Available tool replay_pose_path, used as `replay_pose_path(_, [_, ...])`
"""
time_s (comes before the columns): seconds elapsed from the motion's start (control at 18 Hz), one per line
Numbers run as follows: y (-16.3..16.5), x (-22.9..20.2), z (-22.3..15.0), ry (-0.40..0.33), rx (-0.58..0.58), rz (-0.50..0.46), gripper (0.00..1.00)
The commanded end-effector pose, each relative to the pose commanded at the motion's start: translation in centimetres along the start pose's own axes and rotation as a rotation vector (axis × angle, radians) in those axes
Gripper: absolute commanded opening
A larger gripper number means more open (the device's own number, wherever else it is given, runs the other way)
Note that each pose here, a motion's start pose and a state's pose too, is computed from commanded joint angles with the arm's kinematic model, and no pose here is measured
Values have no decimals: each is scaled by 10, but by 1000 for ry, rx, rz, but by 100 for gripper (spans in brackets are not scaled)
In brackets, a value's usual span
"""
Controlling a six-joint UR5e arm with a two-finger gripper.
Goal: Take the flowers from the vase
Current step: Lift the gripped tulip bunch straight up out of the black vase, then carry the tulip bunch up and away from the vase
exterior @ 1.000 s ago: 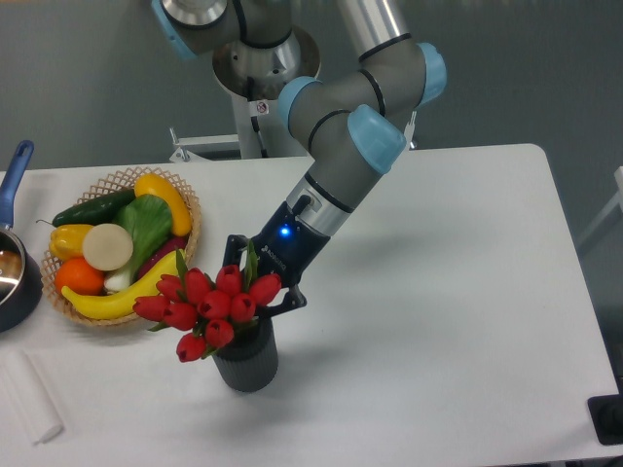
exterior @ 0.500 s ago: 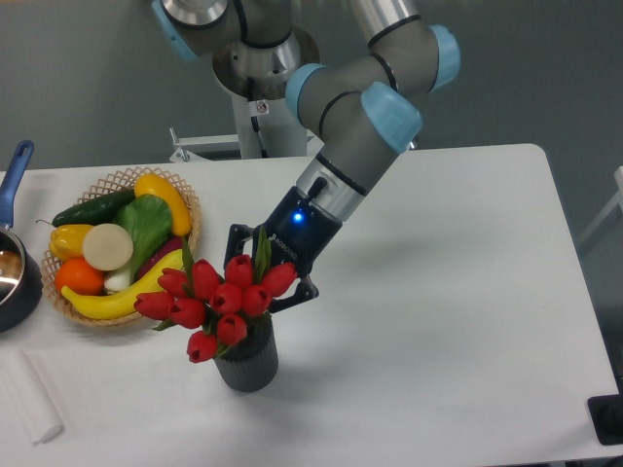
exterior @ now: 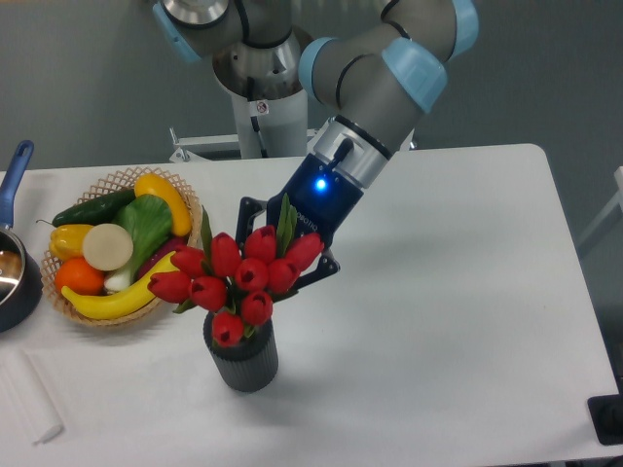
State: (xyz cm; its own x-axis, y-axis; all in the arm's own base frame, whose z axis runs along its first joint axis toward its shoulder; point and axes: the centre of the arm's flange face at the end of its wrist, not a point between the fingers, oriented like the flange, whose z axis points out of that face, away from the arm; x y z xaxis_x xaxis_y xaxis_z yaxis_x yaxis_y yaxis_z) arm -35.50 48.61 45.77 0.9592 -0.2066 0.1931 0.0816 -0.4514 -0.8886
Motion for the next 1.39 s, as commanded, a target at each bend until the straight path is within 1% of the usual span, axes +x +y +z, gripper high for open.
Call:
replay_pose_path(0.22, [-10,6,-6,16,30,-39,32])
replay_pose_path(0.44, [-20,3,-18,27,71,-41,32])
replay_pose_path(0.56, [-25,-1,-24,19,79,-39,32])
replay_pose_path(0.83, [-43,-15,-51,-32,103,-12,32])
replay_pose_path(1.0, [-49,-17,-58,-44,109,-1,32])
replay_pose_path(1.11, [-53,-24,-70,-67,117,7,32])
replay_pose_path(1.22, [-52,-30,-77,-83,117,11,32])
replay_pose_path(1.39, [-47,-51,-100,-131,123,13,32])
